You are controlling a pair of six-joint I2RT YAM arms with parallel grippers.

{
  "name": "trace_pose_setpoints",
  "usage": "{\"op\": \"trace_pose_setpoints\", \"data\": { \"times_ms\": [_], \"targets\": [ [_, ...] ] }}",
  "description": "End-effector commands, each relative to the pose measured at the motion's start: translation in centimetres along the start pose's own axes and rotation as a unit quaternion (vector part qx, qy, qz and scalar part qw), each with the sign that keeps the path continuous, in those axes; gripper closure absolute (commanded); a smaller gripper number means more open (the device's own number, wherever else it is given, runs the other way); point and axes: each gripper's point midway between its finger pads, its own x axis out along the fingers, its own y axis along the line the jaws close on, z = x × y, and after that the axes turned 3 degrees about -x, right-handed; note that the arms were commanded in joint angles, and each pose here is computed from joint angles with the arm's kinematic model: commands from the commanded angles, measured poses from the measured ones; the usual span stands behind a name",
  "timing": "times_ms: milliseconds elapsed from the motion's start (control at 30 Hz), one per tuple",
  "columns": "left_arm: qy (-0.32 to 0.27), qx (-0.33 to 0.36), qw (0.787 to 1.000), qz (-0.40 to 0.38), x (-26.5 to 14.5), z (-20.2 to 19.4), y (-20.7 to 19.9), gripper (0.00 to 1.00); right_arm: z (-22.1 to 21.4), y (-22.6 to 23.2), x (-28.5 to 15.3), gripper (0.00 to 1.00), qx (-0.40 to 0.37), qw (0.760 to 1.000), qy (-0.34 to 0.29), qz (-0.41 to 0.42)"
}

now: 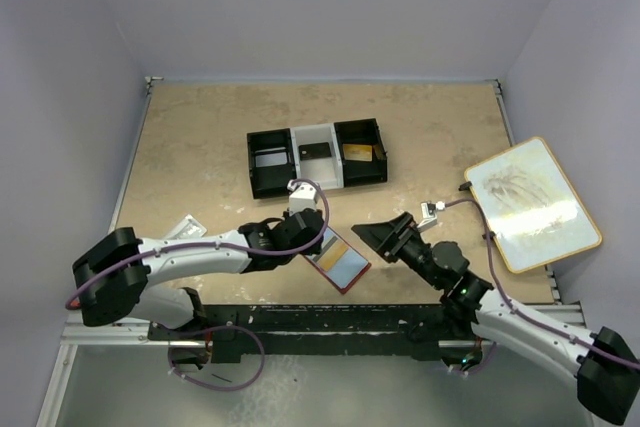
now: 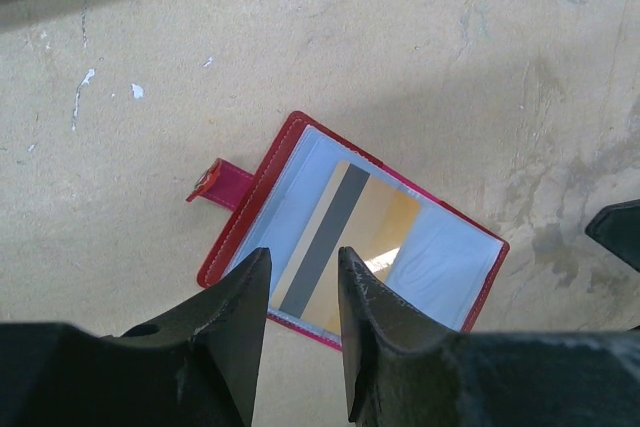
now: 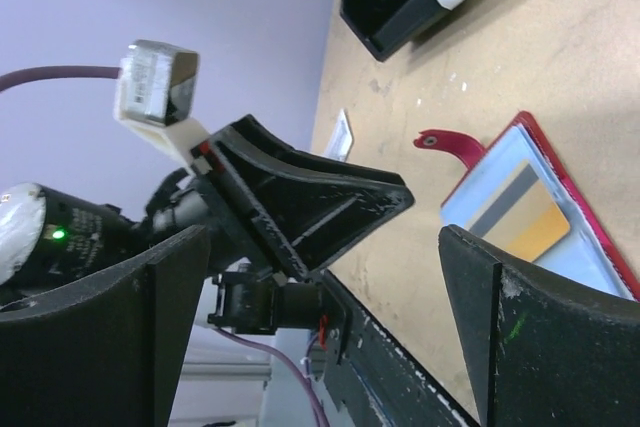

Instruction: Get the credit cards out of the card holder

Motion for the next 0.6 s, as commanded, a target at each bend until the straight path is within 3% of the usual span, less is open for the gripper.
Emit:
{"op": "trace_pose_setpoints", "data": {
  "times_ms": [0, 100, 400, 567],
  "targets": [
    [-0.037, -0.021, 0.999, -0.016, -0.9, 2.7, -1.2, 0.69, -1.5, -1.8, 0.0, 0.05, 0.007, 0.999, 0.027, -0.023],
    [-0.039, -0.024, 0.999, -0.015, -0.9, 2.8, -1.2, 0.69, -2.5, -4.1, 0.3, 0.15, 0.012, 0.995, 0.052, -0.084],
    [-0.032, -0.025, 0.999, -0.001, 0.2, 2.4, -1.0, 0.70, -5.3, -4.3, 1.5, 0.44, -0.002, 0.990, 0.122, -0.068],
    [-0.021, -0.040, 0.999, -0.012, 0.7, 2.1, -1.6, 0.70, -5.8, -4.4, 2.3, 0.50, -0.001, 0.988, 0.135, -0.070]
  ]
}}
